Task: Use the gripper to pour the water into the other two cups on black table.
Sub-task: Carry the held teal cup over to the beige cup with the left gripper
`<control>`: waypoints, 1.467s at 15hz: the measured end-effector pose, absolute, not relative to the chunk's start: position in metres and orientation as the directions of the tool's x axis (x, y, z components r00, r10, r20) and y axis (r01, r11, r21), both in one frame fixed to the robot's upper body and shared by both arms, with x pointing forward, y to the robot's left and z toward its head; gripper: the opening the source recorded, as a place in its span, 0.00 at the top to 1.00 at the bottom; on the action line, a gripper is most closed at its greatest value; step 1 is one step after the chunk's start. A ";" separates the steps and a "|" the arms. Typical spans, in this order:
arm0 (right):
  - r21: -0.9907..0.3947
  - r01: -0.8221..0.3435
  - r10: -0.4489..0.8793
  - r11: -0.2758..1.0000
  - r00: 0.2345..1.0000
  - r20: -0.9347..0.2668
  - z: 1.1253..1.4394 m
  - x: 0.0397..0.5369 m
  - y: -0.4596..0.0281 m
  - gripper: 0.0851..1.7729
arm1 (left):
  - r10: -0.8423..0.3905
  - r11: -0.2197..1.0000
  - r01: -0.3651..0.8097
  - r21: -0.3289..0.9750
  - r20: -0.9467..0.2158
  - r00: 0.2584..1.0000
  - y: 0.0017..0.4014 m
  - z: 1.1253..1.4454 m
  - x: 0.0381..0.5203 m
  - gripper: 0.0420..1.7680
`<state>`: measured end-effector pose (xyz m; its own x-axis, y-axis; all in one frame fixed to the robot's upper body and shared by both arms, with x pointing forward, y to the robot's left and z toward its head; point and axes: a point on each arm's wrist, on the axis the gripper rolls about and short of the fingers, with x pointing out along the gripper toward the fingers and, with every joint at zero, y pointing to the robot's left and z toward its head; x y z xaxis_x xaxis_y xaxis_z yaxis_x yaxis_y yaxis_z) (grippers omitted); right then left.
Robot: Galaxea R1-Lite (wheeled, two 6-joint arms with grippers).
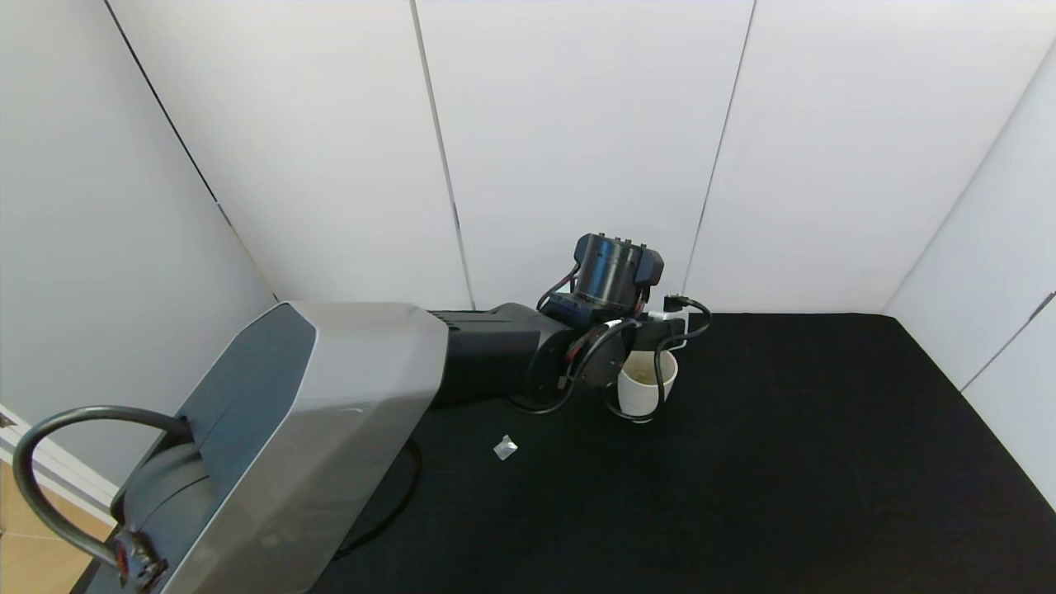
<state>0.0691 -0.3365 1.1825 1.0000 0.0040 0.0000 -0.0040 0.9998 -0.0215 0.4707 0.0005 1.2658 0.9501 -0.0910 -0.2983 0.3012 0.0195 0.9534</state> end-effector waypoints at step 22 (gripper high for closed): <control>-0.021 -0.004 0.004 1.000 1.000 0.000 1.182 0.069 -0.336 0.04 | -0.076 0.004 0.207 0.978 -0.206 0.976 -0.017 1.254 0.471 0.33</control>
